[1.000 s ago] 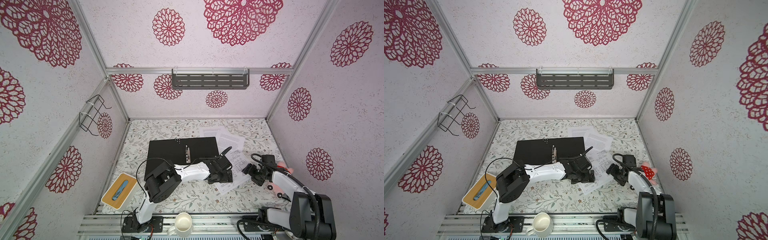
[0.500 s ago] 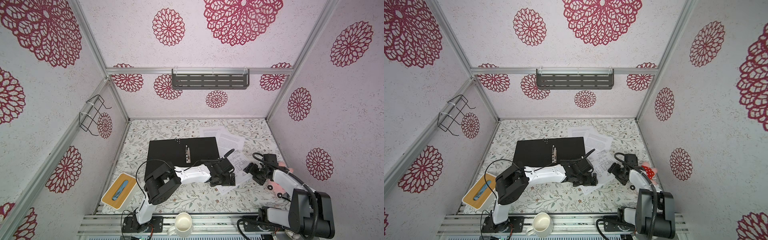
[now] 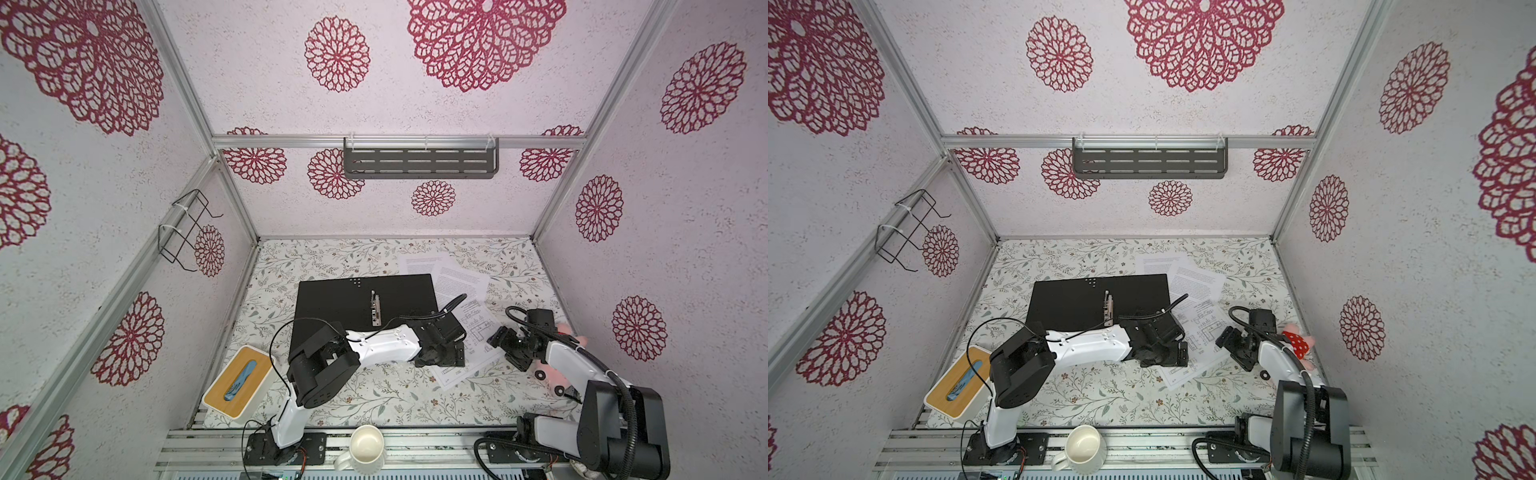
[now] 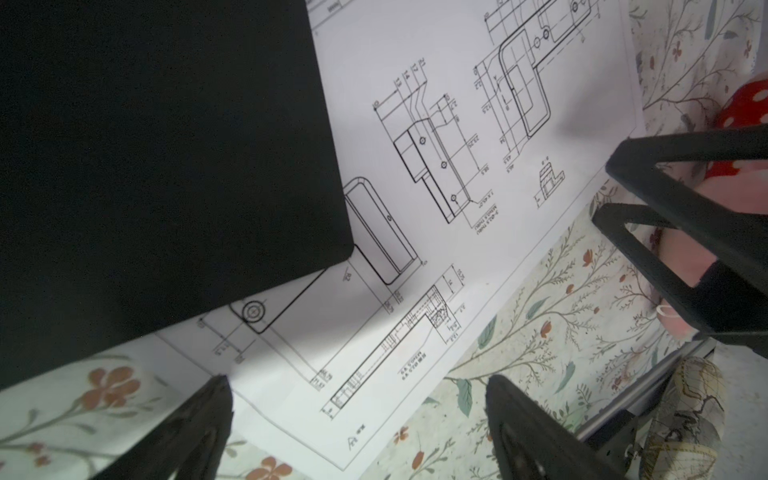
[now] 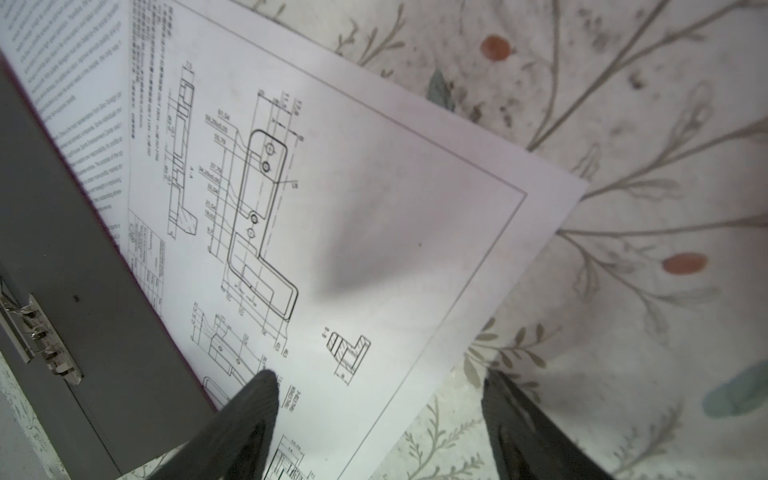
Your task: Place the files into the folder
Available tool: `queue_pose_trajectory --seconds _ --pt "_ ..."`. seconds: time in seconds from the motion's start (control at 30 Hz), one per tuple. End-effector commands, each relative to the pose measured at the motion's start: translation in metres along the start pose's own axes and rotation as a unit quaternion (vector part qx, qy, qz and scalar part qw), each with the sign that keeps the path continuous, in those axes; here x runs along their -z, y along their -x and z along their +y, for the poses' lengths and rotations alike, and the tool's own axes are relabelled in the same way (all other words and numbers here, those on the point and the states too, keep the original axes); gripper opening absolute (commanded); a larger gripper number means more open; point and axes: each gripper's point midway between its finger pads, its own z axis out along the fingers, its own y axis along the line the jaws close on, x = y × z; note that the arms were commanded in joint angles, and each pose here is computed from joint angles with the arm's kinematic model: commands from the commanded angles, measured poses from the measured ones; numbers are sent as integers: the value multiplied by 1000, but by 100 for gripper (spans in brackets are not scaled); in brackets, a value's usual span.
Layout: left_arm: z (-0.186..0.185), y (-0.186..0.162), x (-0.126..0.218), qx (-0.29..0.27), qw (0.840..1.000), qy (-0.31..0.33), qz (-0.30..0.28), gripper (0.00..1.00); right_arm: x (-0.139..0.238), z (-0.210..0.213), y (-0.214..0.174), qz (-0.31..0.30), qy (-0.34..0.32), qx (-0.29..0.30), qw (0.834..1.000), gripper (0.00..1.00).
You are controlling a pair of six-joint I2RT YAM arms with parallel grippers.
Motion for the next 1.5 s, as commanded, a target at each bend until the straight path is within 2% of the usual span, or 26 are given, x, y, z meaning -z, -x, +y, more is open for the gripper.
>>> queue_pose_trajectory --seconds 0.0,0.33,0.63,0.87,1.03,1.27,1.47 --pt "3 13 -1 -5 1000 14 -15 98 -3 -16 -19 28 -23 -8 999 80" --pt "13 9 -15 -18 999 41 -1 98 -5 -14 -18 30 -19 -8 999 80" --pt "-7 -17 -32 -28 998 0 60 99 -10 -4 -20 41 12 -11 999 78" --pt "-29 -30 -31 -36 996 -39 75 97 -12 -3 -19 43 14 -15 999 78" --pt "-31 -25 -19 -36 997 -39 60 97 -10 -3 -14 38 8 -16 999 79" --pt "-18 4 10 -34 999 -11 -1 99 -6 -4 -13 31 2 -15 999 79" --pt "-8 14 16 -37 999 10 -20 98 -6 -6 -17 31 3 -18 999 79"
